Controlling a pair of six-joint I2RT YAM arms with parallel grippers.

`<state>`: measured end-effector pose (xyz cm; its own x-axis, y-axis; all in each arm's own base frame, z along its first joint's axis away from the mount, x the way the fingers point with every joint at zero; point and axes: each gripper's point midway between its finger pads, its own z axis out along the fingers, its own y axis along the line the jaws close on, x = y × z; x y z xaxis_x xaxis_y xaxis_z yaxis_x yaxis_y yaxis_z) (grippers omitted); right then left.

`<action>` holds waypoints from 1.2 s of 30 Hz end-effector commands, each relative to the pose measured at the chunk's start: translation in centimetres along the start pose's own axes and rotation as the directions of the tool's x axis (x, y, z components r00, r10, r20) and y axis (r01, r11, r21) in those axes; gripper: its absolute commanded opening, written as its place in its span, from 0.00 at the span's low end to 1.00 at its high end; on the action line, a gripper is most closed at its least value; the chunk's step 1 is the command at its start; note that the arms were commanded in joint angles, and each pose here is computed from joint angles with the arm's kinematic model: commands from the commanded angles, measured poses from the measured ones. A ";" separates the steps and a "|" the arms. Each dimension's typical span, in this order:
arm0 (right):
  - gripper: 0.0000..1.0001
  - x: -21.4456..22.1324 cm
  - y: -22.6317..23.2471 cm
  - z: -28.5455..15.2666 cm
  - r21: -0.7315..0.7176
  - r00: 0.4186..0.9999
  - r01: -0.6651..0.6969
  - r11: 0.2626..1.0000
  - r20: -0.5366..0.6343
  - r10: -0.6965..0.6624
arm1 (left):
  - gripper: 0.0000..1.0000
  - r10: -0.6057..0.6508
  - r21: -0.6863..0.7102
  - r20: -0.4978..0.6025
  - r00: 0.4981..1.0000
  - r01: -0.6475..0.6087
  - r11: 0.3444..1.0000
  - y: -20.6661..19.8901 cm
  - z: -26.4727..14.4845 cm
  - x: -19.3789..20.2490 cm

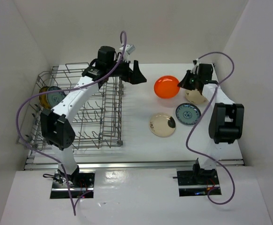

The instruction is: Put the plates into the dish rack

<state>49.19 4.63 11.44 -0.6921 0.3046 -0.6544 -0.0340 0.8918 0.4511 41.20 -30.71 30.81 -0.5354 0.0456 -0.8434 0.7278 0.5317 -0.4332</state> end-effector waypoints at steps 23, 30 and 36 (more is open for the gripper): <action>0.00 -5.7 16.3 -13.4 -0.324 0.929 0.292 0.900 0.320 -0.186 | 0.66 -0.073 0.248 -0.013 0.997 0.074 0.966 0.1 4.8 -0.7; 0.00 -5.8 17.6 -14.0 -0.346 0.920 0.317 0.883 0.337 -0.198 | 0.00 -0.069 0.251 -0.032 0.997 0.075 0.965 0.0 4.8 -0.5; 0.27 -5.3 17.8 -14.0 -0.366 0.926 0.315 0.876 0.320 -0.199 | 0.00 -0.050 0.212 0.019 0.999 0.044 0.976 -0.2 3.4 -2.1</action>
<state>42.72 13.70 28.41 -0.4743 0.2052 -0.8561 -0.4593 0.7720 0.4395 45.77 -32.77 26.44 -0.6612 0.0032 -0.7502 0.6764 0.4351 -0.5943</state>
